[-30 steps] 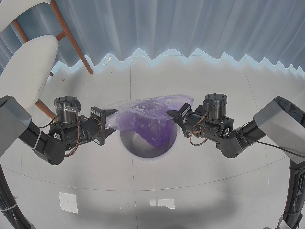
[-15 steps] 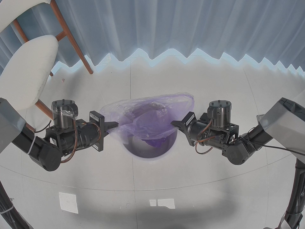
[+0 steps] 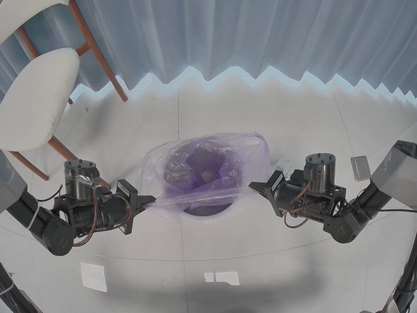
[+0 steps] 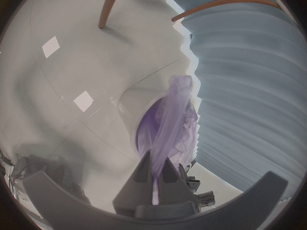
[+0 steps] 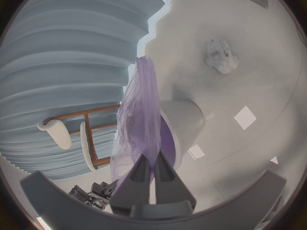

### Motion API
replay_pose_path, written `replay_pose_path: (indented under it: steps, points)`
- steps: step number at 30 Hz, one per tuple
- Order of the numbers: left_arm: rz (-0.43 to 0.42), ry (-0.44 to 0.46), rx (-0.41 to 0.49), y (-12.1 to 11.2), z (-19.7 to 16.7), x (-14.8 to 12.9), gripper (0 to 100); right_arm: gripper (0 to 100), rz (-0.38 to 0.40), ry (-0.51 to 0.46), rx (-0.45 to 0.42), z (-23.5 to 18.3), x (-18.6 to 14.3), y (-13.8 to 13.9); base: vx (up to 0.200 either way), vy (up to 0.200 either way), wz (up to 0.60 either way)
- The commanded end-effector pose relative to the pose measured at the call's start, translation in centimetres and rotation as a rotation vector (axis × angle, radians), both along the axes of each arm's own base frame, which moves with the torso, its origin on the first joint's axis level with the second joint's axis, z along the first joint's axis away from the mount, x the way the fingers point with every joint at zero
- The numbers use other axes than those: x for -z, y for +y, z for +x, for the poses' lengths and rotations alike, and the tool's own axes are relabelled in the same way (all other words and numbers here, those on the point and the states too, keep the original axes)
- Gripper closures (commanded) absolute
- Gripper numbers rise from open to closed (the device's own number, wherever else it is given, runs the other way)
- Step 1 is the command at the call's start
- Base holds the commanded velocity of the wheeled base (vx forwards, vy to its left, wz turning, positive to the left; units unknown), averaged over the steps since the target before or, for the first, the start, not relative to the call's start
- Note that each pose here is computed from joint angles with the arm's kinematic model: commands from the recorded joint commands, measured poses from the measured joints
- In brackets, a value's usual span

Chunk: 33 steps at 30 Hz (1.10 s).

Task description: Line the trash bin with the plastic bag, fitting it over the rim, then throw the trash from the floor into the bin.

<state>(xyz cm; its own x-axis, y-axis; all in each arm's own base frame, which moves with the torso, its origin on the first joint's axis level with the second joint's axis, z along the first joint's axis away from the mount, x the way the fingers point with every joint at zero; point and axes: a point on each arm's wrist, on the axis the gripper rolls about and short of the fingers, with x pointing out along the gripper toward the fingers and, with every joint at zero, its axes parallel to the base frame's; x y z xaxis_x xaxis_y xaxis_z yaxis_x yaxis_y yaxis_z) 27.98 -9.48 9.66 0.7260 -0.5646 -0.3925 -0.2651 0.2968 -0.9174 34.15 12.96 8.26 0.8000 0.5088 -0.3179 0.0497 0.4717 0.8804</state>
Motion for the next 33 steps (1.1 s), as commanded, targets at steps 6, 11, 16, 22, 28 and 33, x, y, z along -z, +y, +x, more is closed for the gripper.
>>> replay_pose_path:
  steps: [6,11,16,22,28,33]
  points:
    - [0.027,0.046,0.042,-0.4,-3.1,0.7,100,100,-0.015,0.027,-0.003,-3.5,0.5,-1.2,0.000,0.000,0.00]
    - [0.050,0.066,0.059,-0.6,-4.2,1.2,100,100,-0.022,0.046,-0.004,-5.1,1.4,-1.8,0.000,0.000,0.00]
    - [0.092,0.081,0.067,-0.4,-5.3,1.8,100,100,-0.042,0.046,0.022,-6.2,2.3,-2.3,0.000,0.000,0.00]
    - [0.115,0.088,0.070,-0.1,-6.1,2.5,100,100,-0.064,0.058,0.025,-6.8,3.2,-2.6,0.000,0.000,0.00]
    - [0.109,0.063,0.071,-0.2,-5.9,2.7,100,100,-0.085,0.071,0.021,-6.7,3.9,-2.5,0.000,0.000,0.00]
    - [0.155,0.083,0.081,-0.3,-5.6,3.7,100,100,-0.128,0.079,0.016,-6.2,5.5,-2.3,0.000,0.000,0.00]
